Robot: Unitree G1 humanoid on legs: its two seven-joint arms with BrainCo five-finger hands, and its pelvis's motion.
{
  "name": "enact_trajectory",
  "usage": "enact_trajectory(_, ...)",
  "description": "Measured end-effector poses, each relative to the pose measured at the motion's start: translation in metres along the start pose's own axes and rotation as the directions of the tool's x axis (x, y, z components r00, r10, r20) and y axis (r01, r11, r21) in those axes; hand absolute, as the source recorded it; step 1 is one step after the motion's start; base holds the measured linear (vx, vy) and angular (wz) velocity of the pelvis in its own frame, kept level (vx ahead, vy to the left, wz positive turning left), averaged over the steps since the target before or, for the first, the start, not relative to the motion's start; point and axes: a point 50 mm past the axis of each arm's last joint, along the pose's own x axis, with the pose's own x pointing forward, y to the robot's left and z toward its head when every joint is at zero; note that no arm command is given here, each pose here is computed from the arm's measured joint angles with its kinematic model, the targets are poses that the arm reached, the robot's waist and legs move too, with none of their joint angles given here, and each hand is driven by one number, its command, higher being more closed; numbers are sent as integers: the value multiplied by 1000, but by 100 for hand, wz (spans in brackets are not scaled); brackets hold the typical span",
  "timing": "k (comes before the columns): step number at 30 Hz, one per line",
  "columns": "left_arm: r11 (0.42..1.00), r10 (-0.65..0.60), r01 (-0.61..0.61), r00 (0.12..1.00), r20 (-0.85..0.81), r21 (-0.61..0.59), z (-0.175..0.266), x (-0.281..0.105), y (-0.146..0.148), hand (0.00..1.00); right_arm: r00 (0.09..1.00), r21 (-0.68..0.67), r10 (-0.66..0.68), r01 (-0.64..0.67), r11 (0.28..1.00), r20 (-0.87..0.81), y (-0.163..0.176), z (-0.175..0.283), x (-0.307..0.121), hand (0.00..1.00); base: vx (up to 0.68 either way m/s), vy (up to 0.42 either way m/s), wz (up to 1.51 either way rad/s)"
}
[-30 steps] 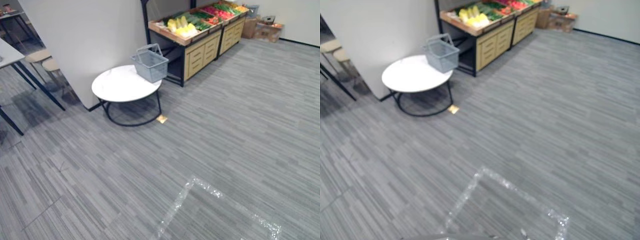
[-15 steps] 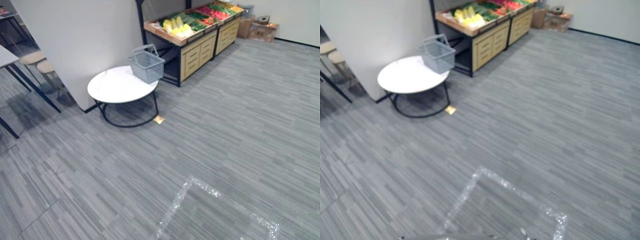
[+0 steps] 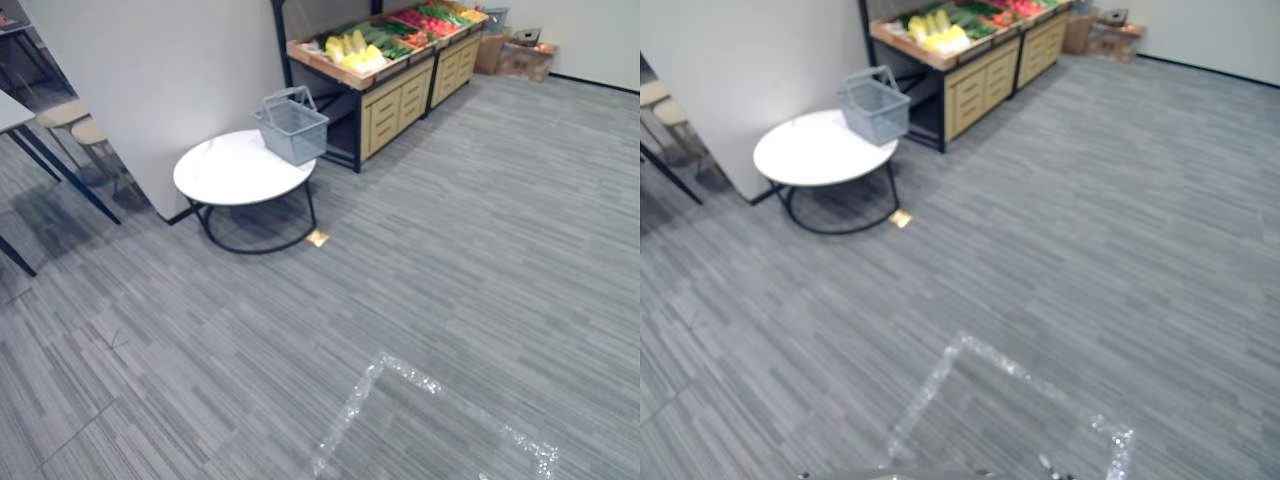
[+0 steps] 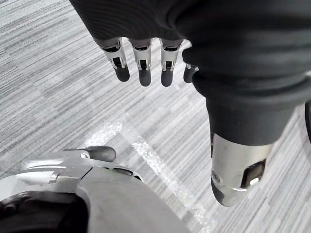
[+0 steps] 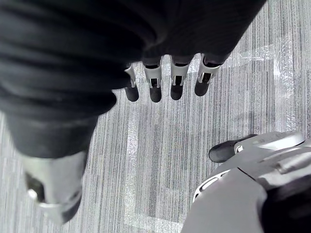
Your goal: Pick vegetable in the basket
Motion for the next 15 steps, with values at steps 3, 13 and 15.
enact_trajectory(3,1000,1,-1,1000,-1,-5,0,0,0,0,1000,-16,6,-6,1000,2,1,1,0,0,-10,-7,5)
enact_trajectory(13,998,51,-48,996,68,-43,26,5,5,0,997,-62,61,-58,996,48,19,18,4,0,-27,-32,19)
enact_trajectory(15,998,51,-47,995,84,-53,31,6,5,0,997,-72,61,-58,996,43,18,16,4,0,7,-57,49)
